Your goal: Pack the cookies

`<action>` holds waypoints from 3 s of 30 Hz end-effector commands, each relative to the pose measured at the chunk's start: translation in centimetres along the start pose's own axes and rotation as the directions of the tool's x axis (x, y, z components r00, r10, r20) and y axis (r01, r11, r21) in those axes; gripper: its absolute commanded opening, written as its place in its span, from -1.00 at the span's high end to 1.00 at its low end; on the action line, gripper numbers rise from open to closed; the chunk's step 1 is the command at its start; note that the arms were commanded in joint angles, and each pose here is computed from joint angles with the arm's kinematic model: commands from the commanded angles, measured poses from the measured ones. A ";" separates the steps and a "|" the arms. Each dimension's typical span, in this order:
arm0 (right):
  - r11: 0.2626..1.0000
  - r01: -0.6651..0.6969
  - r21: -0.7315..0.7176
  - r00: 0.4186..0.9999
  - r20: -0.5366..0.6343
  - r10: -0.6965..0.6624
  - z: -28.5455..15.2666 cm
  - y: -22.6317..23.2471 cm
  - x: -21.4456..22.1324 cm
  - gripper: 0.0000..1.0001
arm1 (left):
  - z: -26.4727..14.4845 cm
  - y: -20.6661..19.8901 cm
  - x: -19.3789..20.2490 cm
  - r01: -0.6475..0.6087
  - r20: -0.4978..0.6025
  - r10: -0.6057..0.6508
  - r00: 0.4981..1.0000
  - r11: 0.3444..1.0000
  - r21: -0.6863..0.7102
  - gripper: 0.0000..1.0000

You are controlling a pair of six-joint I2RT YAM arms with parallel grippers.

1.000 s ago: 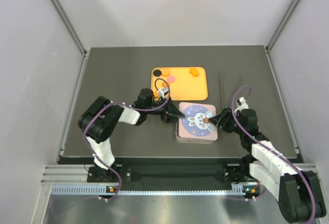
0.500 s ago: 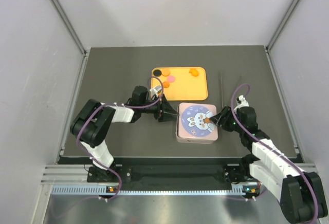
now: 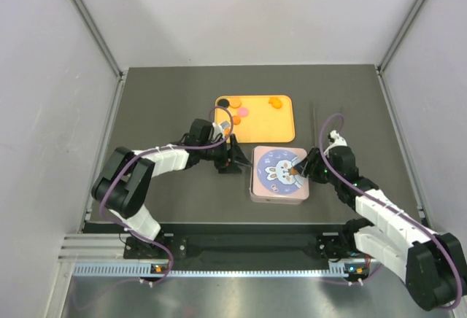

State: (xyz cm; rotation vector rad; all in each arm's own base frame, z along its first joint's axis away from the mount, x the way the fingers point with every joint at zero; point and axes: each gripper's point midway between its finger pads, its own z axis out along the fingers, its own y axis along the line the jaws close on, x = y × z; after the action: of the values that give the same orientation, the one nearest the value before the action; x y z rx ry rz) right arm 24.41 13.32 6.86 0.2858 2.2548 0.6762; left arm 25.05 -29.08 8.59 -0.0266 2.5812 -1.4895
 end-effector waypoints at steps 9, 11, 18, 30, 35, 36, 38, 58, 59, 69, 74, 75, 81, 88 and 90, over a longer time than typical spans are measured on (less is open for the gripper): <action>0.995 0.080 0.063 0.996 0.033 -0.083 0.5 1.9 -2.1 -0.11 | 0.9 -1.8 0.6 -0.157 -0.013 0.157 0.988 0.987 -0.045 -0.43; 0.994 0.087 0.067 0.996 0.019 -0.089 0.7 2.1 -1.8 -0.11 | 1.1 -1.9 0.6 -0.177 -0.011 0.177 0.984 0.983 -0.054 -0.43; 0.989 0.112 0.100 0.994 -0.009 -0.112 1.3 2.5 -1.6 -0.17 | 1.7 -1.3 1.5 -0.179 -0.038 0.176 0.984 0.980 -0.090 -0.43; 0.980 0.168 0.109 0.986 -0.027 -0.166 1.3 3.8 -1.3 -0.49 | 1.9 -1.2 1.9 -0.156 -0.038 0.153 0.987 0.984 -0.087 -0.31; 0.974 0.197 0.115 0.980 -0.052 -0.192 1.6 4.3 -0.9 -0.55 | 2.2 -1.6 1.7 -0.155 -0.026 0.154 0.988 0.985 -0.072 -0.24; 0.971 0.203 0.123 0.979 -0.060 -0.197 1.7 4.3 -0.8 -0.56 | 2.3 -1.7 1.8 -0.157 -0.028 0.156 0.987 0.985 -0.071 -0.23; 0.968 0.217 0.124 0.975 -0.075 -0.209 1.8 4.6 -0.6 -0.58 | 2.4 -1.9 2.0 -0.160 -0.029 0.159 0.987 0.985 -0.068 -0.21; 0.942 0.296 0.156 0.945 -0.193 -0.265 3.6 4.9 2.2 -0.88 | 2.9 -1.0 2.7 -0.128 -0.040 0.124 0.991 0.987 -0.099 -0.18; 0.942 0.294 0.160 0.945 -0.194 -0.262 3.5 4.7 2.2 -0.89 | 2.9 -1.0 2.7 -0.125 -0.039 0.122 0.992 0.987 -0.105 -0.19; 0.972 0.230 0.038 0.947 -0.237 -0.215 3.3 5.4 1.6 -0.95 | 3.3 1.7 3.2 -0.029 -0.024 0.025 0.999 0.984 -0.177 -0.25; 0.977 0.211 0.016 0.961 -0.186 -0.204 3.0 5.8 -0.9 -0.99 | 3.3 1.7 3.2 -0.021 -0.016 0.018 1.000 0.984 -0.174 -0.31; 0.979 0.202 0.026 0.965 -0.176 -0.194 3.2 5.4 -1.7 -0.99 | 3.2 1.8 3.4 -0.018 -0.016 0.016 1.000 0.984 -0.176 -0.31; 0.980 0.200 0.023 0.962 -0.196 -0.191 5.4 5.4 -3.6 -0.99 | 3.4 1.6 3.3 0.008 -0.004 -0.008 1.000 0.987 -0.160 -0.34; 0.974 0.224 0.046 0.949 -0.240 -0.207 7.5 5.1 -3.5 -0.92 | 2.7 0.1 1.6 -0.046 0.031 0.051 0.998 0.986 -0.158 -0.43; 0.969 0.239 0.068 0.945 -0.246 -0.216 7.9 4.6 -3.6 -0.89 | 2.2 -0.2 1.1 -0.075 0.031 0.082 0.996 0.979 -0.187 -0.47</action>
State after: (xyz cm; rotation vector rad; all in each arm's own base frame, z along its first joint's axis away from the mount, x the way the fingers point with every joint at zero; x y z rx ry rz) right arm 31.11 18.91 6.90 0.0155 2.5216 0.5443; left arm 22.80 -31.16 5.60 -0.0543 2.7129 -1.2583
